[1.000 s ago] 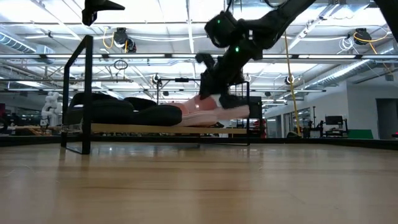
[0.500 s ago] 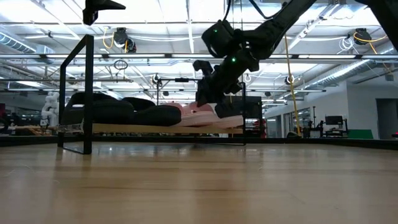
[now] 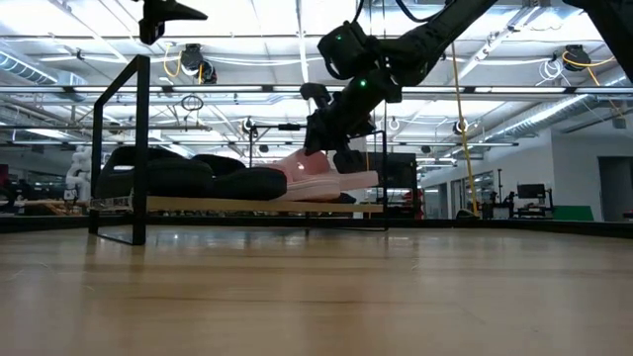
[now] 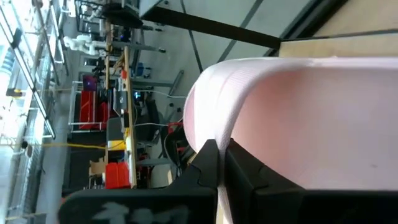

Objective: Pick and place slides into the shelf
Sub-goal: Put the pink slide on the shelf

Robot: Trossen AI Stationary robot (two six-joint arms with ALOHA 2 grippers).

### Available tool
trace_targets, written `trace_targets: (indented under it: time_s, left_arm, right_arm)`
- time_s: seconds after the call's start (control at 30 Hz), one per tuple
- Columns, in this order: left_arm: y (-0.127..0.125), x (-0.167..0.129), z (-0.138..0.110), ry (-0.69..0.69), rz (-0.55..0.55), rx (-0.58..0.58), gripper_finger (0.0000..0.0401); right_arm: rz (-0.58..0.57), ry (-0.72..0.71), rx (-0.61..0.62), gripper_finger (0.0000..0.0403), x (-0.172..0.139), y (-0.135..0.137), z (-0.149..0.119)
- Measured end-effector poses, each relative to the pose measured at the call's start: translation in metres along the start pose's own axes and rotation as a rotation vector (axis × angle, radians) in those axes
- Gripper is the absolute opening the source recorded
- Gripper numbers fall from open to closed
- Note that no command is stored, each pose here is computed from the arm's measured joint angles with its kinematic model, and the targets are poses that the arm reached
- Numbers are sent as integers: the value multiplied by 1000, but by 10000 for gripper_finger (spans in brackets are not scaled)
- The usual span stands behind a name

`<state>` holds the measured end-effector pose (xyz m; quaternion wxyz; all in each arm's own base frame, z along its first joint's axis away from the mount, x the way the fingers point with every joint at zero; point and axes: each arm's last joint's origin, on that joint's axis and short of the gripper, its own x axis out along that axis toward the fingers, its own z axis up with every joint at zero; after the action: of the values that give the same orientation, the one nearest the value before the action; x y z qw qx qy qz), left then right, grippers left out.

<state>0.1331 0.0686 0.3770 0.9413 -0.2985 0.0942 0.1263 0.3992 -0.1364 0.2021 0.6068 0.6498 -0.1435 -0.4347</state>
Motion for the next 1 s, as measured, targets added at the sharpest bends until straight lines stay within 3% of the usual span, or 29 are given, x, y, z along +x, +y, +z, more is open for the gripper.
trace_targets:
  time_s: [0.67, 0.77, 1.0]
  left_arm:
    - [0, 0, 0, 1, -2, -3, 165]
    - [0, 0, 0, 1, -3, -8, 165]
    - [0, 0, 0, 1, -3, -20, 165]
  right_arm:
    - [-133, -1, -34, 0, 9, -17, 7]
    - [-154, 21, 6, 0, 14, -24, 5]
    - [-137, 46, -5, 5, 16, -25, 2]
